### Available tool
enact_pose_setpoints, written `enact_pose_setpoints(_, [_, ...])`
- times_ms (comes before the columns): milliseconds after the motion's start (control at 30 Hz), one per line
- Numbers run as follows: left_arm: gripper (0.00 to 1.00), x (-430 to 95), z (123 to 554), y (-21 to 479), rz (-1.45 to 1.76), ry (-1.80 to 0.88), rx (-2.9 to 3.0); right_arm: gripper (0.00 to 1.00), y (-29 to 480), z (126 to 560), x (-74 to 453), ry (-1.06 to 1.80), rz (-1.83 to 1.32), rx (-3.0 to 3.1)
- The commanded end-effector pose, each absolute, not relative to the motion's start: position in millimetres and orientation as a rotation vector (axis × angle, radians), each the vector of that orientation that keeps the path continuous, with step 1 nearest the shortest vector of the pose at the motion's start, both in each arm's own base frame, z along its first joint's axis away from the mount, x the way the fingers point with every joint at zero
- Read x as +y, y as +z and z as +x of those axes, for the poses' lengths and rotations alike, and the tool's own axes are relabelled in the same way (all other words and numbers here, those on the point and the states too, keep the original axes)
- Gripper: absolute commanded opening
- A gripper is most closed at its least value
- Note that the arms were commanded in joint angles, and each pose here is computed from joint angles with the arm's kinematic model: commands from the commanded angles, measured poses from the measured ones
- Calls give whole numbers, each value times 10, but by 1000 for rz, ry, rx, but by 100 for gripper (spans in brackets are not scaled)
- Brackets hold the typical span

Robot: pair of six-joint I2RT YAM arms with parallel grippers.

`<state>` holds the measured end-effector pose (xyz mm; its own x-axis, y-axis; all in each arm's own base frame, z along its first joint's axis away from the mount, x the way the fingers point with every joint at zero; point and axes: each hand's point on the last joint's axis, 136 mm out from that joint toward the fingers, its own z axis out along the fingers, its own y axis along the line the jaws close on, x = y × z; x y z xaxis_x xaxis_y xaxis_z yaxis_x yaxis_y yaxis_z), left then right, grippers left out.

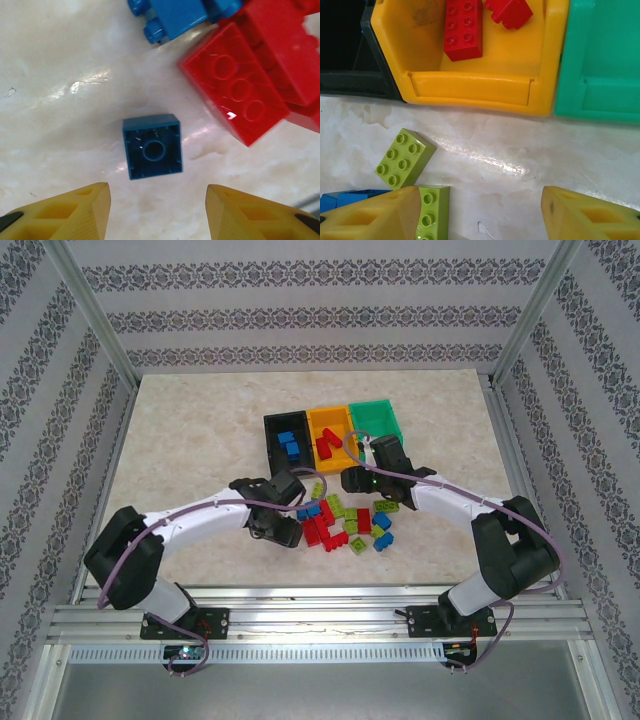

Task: Sort the legos into containers by color
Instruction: Pick up the lego from the middle-left of the table.

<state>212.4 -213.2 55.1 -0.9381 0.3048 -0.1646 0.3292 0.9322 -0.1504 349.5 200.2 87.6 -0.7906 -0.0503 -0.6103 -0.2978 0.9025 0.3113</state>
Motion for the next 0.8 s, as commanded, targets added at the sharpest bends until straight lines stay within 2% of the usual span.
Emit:
enact_pose_setpoints(0, [53,-2052,2116,422,473,-135,2990,65,876,3498,1981,554,-223,2433])
enact_pose_setpoints(233, [53,-2151,2198,319,560,-78,3020,65,892,3496,1981,554,-229,2427])
enact_pose_setpoints(367, [44,-2152,2194,241,573,-56,3037,65,901,3494,1977,551,-231,2425])
enact_pose_setpoints(500, [43,-2097,2229,231,562,-6,3021,65,892,3498,1976,552,-233,2427])
enact_pose_setpoints(767, [64,-2135,2528,459,482,19,2901,65,865,3496,2006,570,-237,2438])
